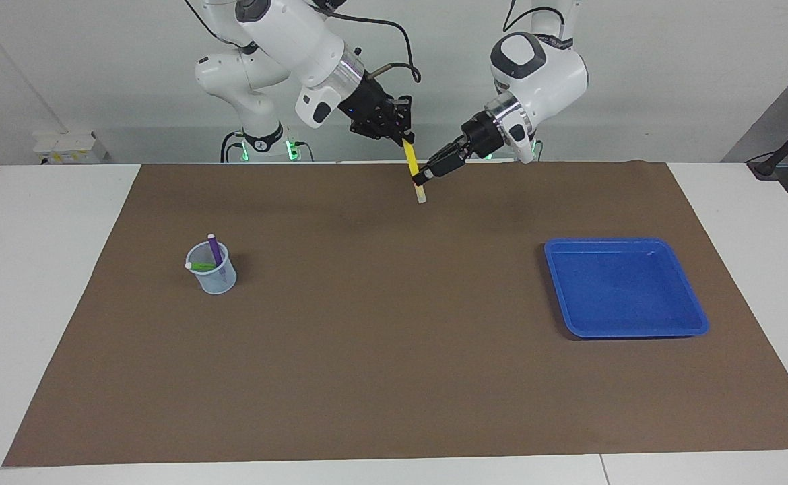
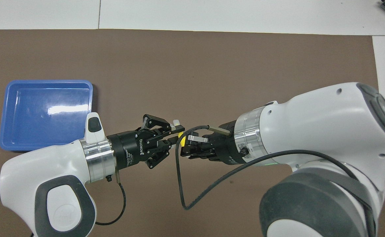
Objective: Right arm passes pens to left for tray arrangement
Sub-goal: 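Close the left gripper on the yellow pen held by the right gripper, then lower the yellow pen into the blue tray with the left gripper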
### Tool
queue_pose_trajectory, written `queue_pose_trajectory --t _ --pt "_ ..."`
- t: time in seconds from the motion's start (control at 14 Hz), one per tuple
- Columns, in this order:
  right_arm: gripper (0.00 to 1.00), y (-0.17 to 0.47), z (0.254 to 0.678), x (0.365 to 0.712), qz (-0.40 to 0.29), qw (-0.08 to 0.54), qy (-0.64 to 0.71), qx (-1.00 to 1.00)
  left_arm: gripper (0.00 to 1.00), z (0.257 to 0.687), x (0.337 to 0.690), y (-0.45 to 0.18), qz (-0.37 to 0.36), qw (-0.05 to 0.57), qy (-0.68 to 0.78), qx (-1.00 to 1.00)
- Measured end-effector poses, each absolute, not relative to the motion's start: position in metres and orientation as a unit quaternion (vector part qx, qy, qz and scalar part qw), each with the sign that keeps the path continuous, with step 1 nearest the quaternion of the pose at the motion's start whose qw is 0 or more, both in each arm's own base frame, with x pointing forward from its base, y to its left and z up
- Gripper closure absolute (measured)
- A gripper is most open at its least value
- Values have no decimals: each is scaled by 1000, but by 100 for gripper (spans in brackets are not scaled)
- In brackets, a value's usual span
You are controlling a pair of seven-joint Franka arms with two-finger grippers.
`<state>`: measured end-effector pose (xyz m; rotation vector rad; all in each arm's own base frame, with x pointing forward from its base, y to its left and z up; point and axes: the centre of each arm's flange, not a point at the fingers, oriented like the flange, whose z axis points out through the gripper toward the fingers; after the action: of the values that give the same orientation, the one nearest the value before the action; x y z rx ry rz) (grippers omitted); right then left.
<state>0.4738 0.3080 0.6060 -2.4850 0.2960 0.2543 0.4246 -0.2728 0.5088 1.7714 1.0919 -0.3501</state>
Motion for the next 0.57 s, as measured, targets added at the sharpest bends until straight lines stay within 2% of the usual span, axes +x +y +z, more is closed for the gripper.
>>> queue_pose_trajectory --t 0.21,0.36,0.57 --pt "82 308 606 474 96 308 112 -940 70 509 423 -276 -143 492 451 730" --pt "82 306 606 475 95 309 115 -939 82 508 422 -276 -141 491 451 732" --pt "82 306 606 475 95 309 115 -939 82 508 422 -276 -141 491 451 732"
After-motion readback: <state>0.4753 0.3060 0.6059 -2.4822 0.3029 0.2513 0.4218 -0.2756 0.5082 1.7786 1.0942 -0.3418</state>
